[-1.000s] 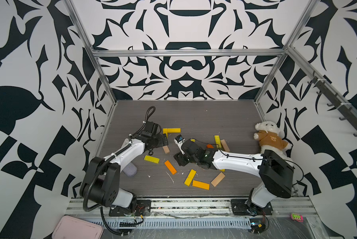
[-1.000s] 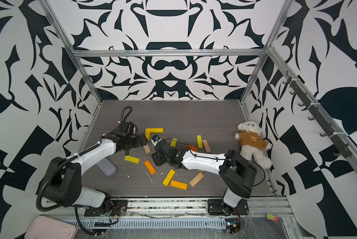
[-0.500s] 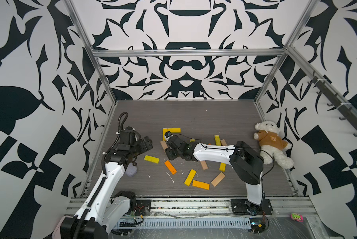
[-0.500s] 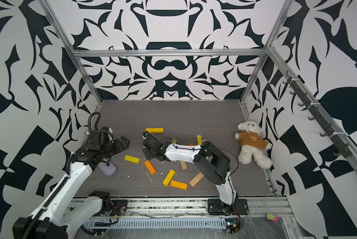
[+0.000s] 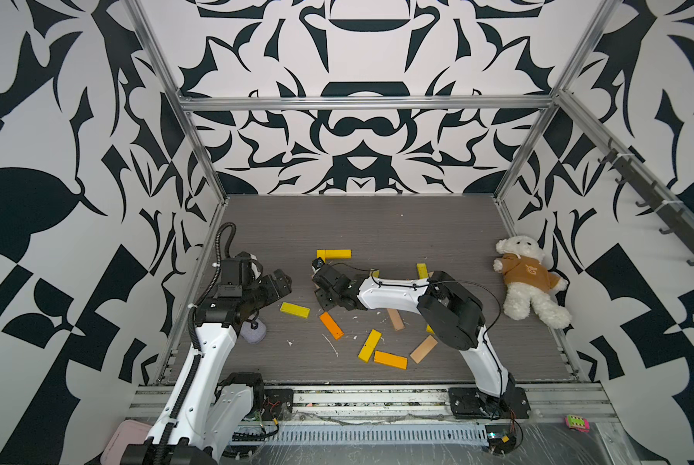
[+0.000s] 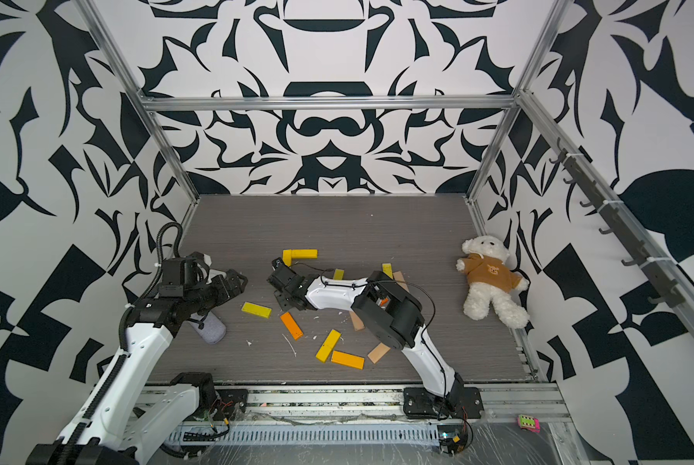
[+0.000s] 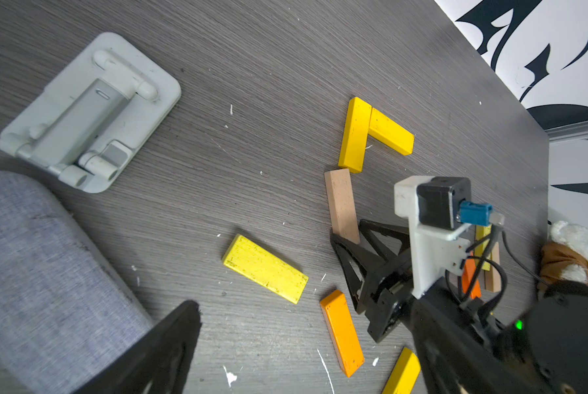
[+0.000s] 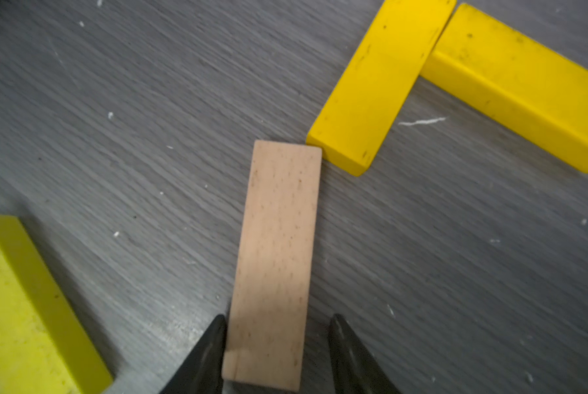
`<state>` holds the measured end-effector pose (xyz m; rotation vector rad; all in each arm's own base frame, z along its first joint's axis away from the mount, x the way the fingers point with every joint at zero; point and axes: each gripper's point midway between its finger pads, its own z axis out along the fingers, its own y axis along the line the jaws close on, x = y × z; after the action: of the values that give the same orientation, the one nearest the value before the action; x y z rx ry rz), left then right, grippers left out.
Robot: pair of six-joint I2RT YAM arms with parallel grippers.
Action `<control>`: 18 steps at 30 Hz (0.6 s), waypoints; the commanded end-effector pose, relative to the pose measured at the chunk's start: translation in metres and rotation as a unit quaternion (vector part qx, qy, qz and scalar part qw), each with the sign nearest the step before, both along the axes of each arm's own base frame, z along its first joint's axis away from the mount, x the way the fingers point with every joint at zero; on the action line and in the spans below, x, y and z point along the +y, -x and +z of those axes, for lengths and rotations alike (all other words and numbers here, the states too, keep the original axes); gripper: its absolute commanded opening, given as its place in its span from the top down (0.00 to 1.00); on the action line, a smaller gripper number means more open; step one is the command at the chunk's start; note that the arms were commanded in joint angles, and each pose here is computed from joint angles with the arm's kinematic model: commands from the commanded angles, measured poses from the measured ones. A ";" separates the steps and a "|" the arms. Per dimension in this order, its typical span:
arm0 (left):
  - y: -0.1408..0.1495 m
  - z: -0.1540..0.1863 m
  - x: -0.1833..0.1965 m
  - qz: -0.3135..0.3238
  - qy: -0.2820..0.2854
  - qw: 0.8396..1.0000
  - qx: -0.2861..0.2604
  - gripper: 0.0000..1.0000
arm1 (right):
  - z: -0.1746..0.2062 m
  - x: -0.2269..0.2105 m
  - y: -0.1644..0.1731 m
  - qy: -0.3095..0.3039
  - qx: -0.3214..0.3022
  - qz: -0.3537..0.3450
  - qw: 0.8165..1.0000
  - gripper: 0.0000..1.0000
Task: Assemble the number 8 with building blocks
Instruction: Assemble the building block at the center of the board.
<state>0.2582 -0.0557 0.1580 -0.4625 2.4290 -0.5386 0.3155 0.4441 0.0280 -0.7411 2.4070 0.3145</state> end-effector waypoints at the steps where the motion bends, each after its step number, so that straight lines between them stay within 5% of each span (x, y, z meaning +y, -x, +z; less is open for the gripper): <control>1: 0.004 -0.003 0.000 -0.002 0.002 1.000 0.004 0.01 | 0.017 0.010 -0.006 -0.001 -0.018 0.013 1.000 0.53; 8: 0.004 -0.004 0.000 -0.003 0.001 1.000 -0.003 0.01 | 0.014 0.010 0.006 0.008 -0.006 0.060 0.998 0.74; 18: 0.006 -0.008 -0.009 -0.035 0.009 0.999 -0.005 0.01 | 0.015 -0.030 0.030 0.037 -0.009 0.107 0.994 0.78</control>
<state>0.2537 -0.0602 0.1482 -0.4291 2.4445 -0.5633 0.2891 0.4230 0.0285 -0.9823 2.3700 0.3079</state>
